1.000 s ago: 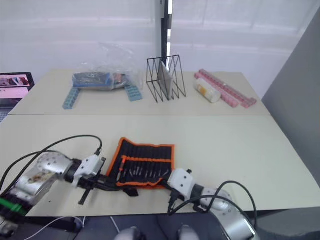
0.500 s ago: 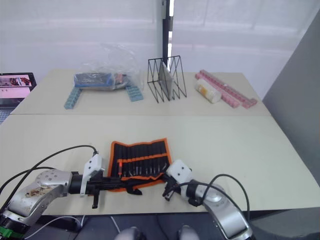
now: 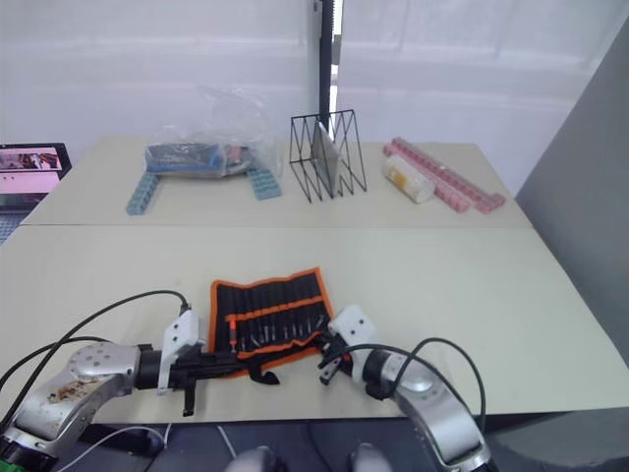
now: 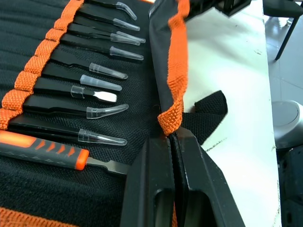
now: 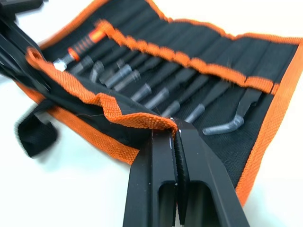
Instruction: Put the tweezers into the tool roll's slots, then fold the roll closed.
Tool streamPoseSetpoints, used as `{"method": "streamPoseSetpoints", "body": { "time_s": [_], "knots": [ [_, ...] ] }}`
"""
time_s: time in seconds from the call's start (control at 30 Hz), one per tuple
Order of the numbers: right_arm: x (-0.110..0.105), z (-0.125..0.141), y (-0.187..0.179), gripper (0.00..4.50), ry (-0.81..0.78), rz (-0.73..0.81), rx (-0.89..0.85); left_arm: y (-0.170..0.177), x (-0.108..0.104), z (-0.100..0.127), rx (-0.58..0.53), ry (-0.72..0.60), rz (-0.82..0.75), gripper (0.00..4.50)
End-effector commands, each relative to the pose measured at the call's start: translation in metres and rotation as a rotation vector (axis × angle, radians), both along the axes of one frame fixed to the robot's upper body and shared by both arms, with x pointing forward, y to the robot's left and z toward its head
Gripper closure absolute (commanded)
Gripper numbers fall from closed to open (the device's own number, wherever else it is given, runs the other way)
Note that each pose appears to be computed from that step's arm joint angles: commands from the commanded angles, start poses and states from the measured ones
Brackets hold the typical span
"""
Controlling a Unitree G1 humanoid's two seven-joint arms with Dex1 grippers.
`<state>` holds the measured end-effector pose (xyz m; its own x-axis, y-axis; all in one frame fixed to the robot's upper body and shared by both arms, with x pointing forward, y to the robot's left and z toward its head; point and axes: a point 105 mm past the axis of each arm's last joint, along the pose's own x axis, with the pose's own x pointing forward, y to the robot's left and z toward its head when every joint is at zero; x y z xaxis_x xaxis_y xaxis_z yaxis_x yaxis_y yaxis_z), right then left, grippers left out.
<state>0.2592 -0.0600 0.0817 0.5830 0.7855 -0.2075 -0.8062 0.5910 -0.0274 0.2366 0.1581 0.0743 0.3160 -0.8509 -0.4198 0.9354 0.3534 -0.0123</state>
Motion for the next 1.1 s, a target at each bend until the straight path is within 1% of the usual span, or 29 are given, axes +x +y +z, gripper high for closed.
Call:
{"method": "streamPoseSetpoints", "body": {
  "time_s": [0.03,0.13,0.23,0.33,0.47,0.53,0.67,0.77,0.83,0.97,1.0,1.1],
  "knots": [
    [0.018,0.017,-0.027,4.50,-0.065,-0.111,-0.011,0.022,0.002,-0.004,0.072,0.009,0.052,4.48],
    [0.023,0.008,-0.026,4.50,-0.015,-0.140,-0.061,0.028,0.003,-0.004,0.079,0.011,0.074,4.48],
    [0.022,0.000,-0.017,4.50,0.032,-0.136,-0.090,0.028,0.001,-0.004,0.072,0.028,0.085,4.48],
    [0.027,-0.007,-0.014,4.50,0.063,-0.177,-0.128,0.027,-0.002,-0.006,0.094,0.036,0.087,4.48],
    [0.033,-0.012,-0.012,4.50,0.097,-0.222,-0.158,0.029,-0.001,-0.013,0.154,0.059,0.122,4.48],
    [0.036,-0.015,-0.012,4.50,0.097,-0.236,-0.197,0.027,-0.003,-0.020,0.208,0.086,0.117,4.48],
    [0.039,-0.013,-0.012,4.50,0.083,-0.245,-0.198,0.020,-0.006,-0.026,0.238,0.139,0.119,4.48],
    [0.039,-0.006,-0.013,3.65,0.056,-0.240,-0.171,0.015,-0.006,-0.026,0.217,0.159,0.134,4.50],
    [0.039,0.001,-0.013,2.97,0.032,-0.228,-0.147,0.015,-0.005,-0.026,0.218,0.160,0.141,4.50],
    [0.042,0.026,-0.024,1.62,-0.047,-0.230,-0.057,0.016,-0.004,-0.025,0.206,0.174,0.156,4.50],
    [0.042,0.030,-0.027,1.62,-0.064,-0.227,-0.046,0.016,-0.004,-0.025,0.204,0.175,0.157,4.50],
    [0.036,0.045,-0.024,1.62,-0.113,-0.154,0.010,0.017,0.000,-0.024,0.188,0.185,0.172,4.50]
  ]
}}
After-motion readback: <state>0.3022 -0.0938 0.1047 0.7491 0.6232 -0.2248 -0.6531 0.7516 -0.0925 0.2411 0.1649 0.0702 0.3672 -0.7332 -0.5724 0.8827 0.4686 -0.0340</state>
